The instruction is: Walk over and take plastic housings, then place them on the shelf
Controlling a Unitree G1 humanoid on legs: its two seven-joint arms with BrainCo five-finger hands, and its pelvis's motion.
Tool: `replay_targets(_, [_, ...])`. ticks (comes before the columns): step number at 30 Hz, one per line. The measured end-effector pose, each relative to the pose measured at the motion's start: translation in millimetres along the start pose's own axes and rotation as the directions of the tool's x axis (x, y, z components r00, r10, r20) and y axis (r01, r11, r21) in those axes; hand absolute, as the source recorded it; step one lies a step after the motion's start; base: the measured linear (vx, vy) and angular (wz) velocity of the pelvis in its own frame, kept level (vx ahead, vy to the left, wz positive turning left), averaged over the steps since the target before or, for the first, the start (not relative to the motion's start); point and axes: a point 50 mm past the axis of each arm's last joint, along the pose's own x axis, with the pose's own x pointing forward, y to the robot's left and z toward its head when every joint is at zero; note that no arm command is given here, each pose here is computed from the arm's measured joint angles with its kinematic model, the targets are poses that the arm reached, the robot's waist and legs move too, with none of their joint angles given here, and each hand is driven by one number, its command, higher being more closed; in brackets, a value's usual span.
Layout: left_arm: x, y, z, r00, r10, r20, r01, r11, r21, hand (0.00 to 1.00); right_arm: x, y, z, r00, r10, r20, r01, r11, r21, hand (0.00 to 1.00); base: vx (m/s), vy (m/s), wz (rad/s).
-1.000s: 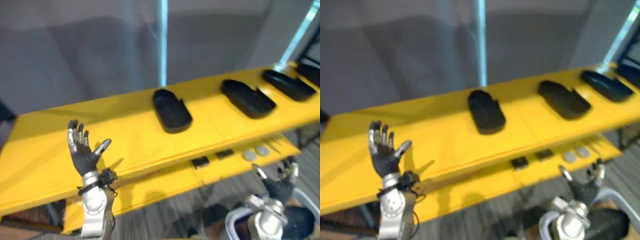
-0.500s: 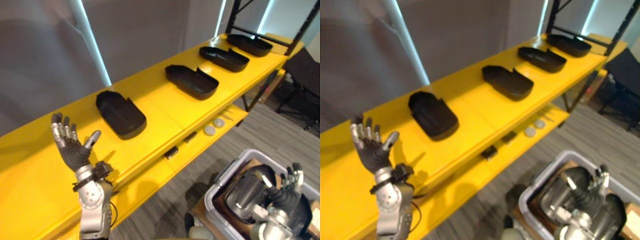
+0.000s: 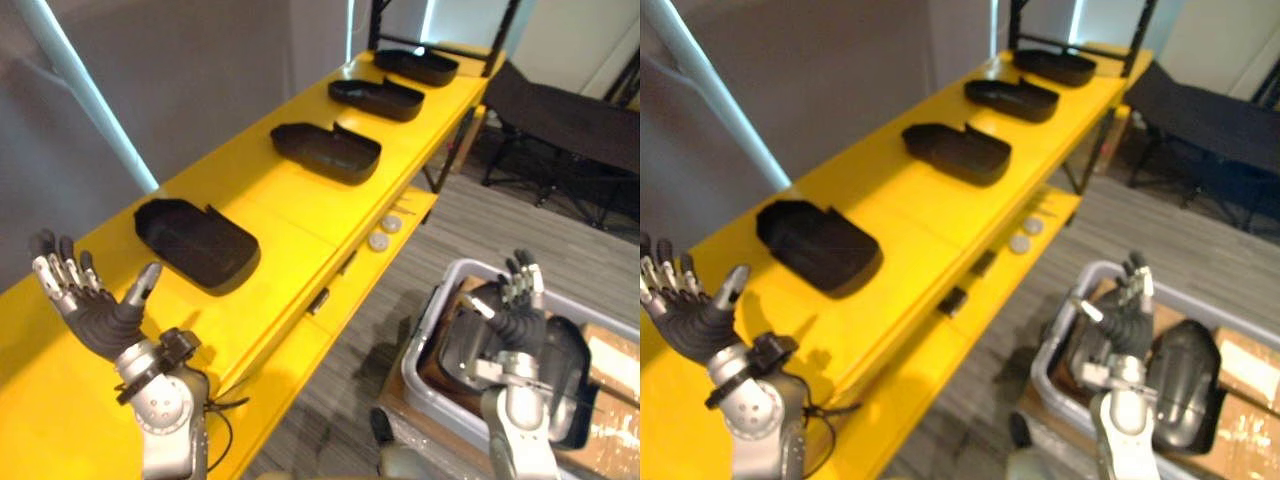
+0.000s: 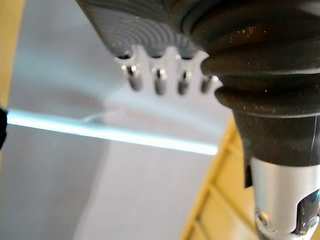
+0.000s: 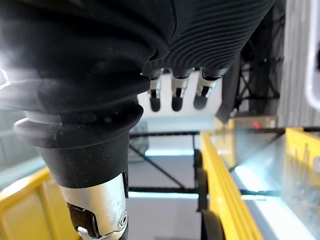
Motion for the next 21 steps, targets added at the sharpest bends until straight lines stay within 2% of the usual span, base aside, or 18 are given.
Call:
replay_targets(2, [-2, 0, -3, 1.0, -0.008, -0.026, 0.008, 1.0, 0.004, 0.0, -8, 5, -7, 0.999, 0.021, -0.04, -0.022, 1.0, -0.005, 0.0, -0.23, 0.14, -0.05])
replay_targets(5, [-1, -10, -4, 0.998, -0.053, -0.026, 0.052, 0.998, -0.03, 0.0, -14, -1, -9, 0.998, -0.036, -0.05, 0.035, 0.999, -0.018, 0.0, -0.09, 0.042, 0.5])
replay_targets(9, [-1, -6, -7, 0.996, -0.067, -0.064, 0.066, 0.998, -0.022, 0.0, -4, 15, -6, 0.999, -0.041, -0.024, 0.041, 0.999, -0.005, 0.0, -0.05, -0.063, 0.11])
replay_targets(15, [-3, 2, -7, 0.994, -0.09, -0.069, 0.09, 0.996, 0.002, 0.0, 0, 31, -8, 0.999, -0.001, -0.048, 0.0, 1.0, -0.003, 0.0, -0.06, -0.119, -0.48])
replay_targets(17, [-2, 5, -8, 0.994, -0.075, -0.075, 0.077, 0.997, 0.018, 0.0, -5, 30, -18, 0.995, -0.001, -0.101, 0.0, 1.0, -0.015, 0.0, -0.03, -0.179, -0.43])
replay_targets(21, [-1, 9, -11, 0.994, -0.047, -0.095, 0.047, 0.999, -0.001, 0.0, -7, 34, -22, 0.991, 0.044, -0.123, -0.047, 0.999, -0.017, 0.0, 0.0, -0.368, -0.67])
